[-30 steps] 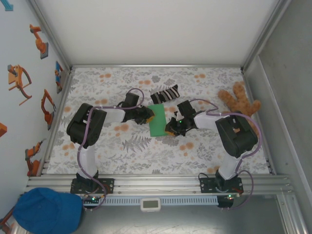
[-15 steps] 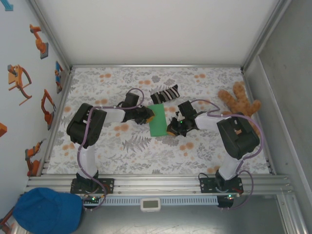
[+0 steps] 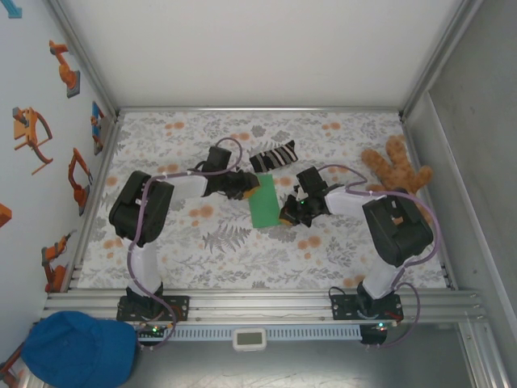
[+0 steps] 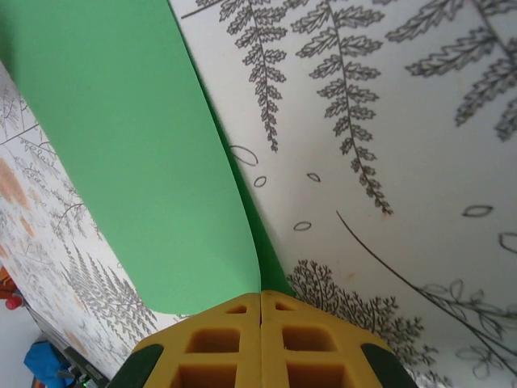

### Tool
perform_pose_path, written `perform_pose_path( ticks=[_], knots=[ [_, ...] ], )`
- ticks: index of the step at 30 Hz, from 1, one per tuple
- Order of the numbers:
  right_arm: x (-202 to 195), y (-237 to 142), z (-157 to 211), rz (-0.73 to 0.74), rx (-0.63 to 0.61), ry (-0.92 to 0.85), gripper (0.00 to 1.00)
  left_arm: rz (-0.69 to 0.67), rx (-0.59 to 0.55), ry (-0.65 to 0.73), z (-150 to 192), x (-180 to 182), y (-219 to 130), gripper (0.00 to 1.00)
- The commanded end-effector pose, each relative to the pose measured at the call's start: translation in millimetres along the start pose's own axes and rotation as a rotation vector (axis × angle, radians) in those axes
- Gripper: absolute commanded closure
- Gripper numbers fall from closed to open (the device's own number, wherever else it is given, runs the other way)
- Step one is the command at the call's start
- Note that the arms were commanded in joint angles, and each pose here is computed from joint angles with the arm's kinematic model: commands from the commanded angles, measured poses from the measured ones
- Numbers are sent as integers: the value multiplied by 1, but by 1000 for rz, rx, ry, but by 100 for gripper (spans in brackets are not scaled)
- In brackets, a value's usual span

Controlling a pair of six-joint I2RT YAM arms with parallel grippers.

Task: Fold a paper plane with a square sheet of paper (pick it up from the middle)
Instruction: First fold the square sheet of paper in half at the center of the table.

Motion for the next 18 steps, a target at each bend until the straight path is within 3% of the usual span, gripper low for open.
perform_pose_path(
  ticks=[1, 18],
  knots=[
    [4, -11, 2, 15, -8, -26, 100, 49, -19, 85, -10, -16, -15, 65],
    [32, -27, -4, -52, -19, -94, 100, -67, 113, -30, 11, 20, 22, 71]
  ],
)
Point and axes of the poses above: each hand's point on the last joint's axis, 136 mm out from that joint toward the fingers, its own y axis out along the fingers, its own x axis along the line the jaws close on, z = x × y, the point moved 7 cm from there along -y, back along the fingers, and after that the axes turned 6 degrees about y, right-handed, at the moved point
